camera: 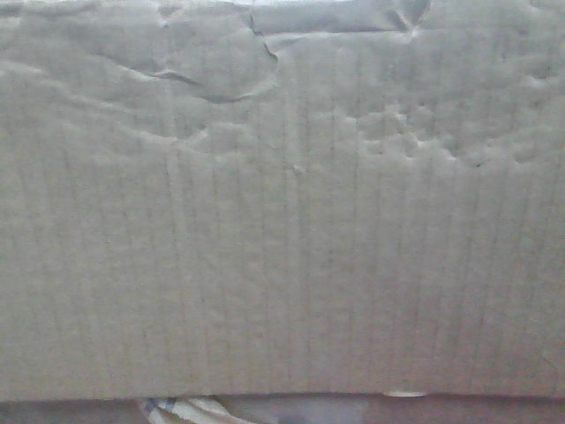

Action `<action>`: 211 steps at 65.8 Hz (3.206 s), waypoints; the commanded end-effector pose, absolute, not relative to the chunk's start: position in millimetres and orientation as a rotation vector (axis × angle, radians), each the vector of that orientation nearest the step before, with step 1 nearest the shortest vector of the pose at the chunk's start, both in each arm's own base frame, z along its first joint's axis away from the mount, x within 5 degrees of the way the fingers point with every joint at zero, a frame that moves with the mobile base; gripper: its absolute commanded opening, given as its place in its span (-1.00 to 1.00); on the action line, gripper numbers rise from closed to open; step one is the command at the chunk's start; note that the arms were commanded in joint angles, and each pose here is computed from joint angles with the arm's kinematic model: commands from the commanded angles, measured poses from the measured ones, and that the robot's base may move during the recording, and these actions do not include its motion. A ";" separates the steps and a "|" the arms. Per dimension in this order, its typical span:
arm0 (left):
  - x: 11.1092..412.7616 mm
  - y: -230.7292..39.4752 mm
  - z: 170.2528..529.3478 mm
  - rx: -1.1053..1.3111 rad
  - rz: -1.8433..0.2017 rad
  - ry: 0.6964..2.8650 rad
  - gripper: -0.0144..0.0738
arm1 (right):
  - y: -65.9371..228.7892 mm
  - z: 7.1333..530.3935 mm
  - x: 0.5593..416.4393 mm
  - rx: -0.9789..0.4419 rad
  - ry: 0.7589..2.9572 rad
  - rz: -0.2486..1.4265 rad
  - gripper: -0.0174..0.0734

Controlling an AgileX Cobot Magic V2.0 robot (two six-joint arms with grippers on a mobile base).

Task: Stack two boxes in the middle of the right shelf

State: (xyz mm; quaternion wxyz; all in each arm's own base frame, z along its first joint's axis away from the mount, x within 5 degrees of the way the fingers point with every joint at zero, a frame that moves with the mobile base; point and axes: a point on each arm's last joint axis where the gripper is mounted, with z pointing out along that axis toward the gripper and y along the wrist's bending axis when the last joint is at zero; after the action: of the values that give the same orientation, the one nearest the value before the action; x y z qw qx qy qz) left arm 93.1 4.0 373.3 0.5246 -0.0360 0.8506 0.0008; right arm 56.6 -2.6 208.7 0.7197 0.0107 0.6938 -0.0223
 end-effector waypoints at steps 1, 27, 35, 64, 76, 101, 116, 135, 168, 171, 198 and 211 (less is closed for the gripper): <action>113.9 4.1 380.6 -0.087 -0.006 2.147 -0.92 | -2.8 210.5 56.3 0.029 1.513 -0.050 -0.97; 210.8 1.2 377.2 -0.037 -0.078 2.430 -0.92 | -2.8 210.5 56.3 0.029 1.513 -0.050 -0.97; 240.0 5.8 379.2 0.048 -0.043 2.495 -0.92 | -2.8 210.5 56.3 0.029 1.513 -0.050 -0.97; 246.1 55.9 375.9 -0.071 0.001 2.589 -0.92 | -2.8 210.5 56.3 0.029 1.513 -0.050 -0.97; 245.3 60.8 375.2 -0.090 0.018 2.595 -0.42 | -2.8 210.5 56.3 0.029 1.513 -0.050 -0.97; 278.4 73.7 330.2 -0.057 0.016 2.783 0.30 | -2.8 210.5 56.3 0.029 1.513 -0.050 -0.97; 298.6 79.8 301.6 -0.058 -0.007 2.854 0.12 | -2.8 210.5 56.3 0.029 1.513 -0.050 -0.97; 300.2 80.6 299.9 -0.058 -0.003 2.854 -0.92 | -2.8 210.5 56.3 0.029 1.513 -0.050 -0.97; 275.9 86.6 403.4 -0.297 0.222 2.507 -0.92 | -2.8 210.5 56.3 0.029 1.513 -0.050 -0.97; 271.1 86.8 422.6 -0.328 0.242 2.441 -0.92 | -2.8 210.5 56.3 0.029 1.513 -0.050 -0.97; 233.8 42.4 542.6 -0.425 0.087 2.035 -0.92 | -2.8 210.5 56.3 0.029 1.513 -0.050 -0.97; 227.0 -10.7 560.1 -0.336 -0.080 1.972 -0.92 | -2.8 210.5 56.3 0.029 1.513 -0.050 -0.97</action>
State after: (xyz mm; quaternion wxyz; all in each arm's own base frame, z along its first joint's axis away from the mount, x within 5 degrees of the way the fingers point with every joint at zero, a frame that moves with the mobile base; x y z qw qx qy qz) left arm 233.3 9.5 551.6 0.5214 -0.1485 0.8403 0.0013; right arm 56.6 -2.6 208.7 0.7197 0.0107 0.6938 -0.0223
